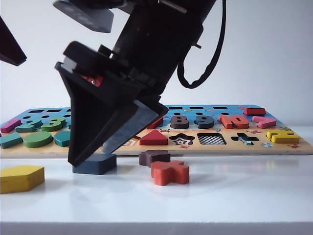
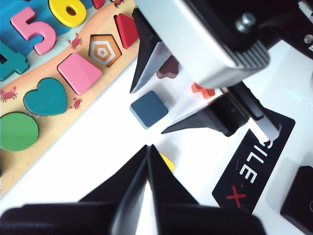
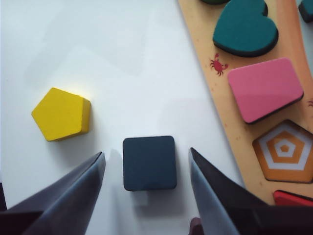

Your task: Insert the cube into the slot.

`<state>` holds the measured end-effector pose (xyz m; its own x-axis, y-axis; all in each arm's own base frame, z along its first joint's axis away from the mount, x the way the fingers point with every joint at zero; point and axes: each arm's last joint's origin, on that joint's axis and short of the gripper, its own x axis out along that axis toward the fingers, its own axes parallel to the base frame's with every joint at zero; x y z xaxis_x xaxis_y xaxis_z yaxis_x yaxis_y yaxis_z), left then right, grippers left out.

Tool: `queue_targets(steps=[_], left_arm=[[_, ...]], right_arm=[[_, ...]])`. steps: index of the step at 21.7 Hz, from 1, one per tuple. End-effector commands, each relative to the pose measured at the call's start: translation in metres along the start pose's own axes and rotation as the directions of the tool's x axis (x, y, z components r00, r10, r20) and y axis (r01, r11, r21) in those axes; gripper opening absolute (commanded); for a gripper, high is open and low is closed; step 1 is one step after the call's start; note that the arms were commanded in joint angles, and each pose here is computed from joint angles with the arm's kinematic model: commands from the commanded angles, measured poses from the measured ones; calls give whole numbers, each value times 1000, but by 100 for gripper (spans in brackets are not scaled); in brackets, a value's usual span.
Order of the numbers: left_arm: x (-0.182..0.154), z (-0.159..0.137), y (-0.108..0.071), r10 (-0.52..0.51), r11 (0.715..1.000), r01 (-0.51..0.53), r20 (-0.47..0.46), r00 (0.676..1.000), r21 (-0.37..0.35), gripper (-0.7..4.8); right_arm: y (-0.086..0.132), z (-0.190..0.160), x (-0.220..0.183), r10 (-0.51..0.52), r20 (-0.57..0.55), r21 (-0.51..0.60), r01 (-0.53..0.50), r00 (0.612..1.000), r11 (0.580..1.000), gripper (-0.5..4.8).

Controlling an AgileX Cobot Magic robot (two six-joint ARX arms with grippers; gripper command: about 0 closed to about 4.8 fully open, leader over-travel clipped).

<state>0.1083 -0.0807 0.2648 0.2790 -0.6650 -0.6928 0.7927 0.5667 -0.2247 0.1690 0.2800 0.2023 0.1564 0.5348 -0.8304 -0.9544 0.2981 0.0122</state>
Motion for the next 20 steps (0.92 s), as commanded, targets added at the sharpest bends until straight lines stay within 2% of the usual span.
queue_targets(steps=[1, 12, 17, 20], left_arm=[[-1, 1, 0, 18, 1000, -18, 8, 1000, 10, 17], [-1, 4, 0, 21, 999, -22, 31, 999, 29, 17], [-1, 4, 0, 21, 999, -22, 31, 999, 31, 17], [-1, 5, 0, 22, 999, -23, 39, 999, 34, 17]], right_arm=[[0, 1, 2, 6, 2, 2, -6, 1000, 1000, 306], [-1, 0, 3, -10, -4, 3, 10, 1000, 1000, 241], [-4, 0, 3, -32, -9, 8, 32, 999, 999, 170], [-4, 0, 3, -34, -9, 9, 34, 999, 999, 164]])
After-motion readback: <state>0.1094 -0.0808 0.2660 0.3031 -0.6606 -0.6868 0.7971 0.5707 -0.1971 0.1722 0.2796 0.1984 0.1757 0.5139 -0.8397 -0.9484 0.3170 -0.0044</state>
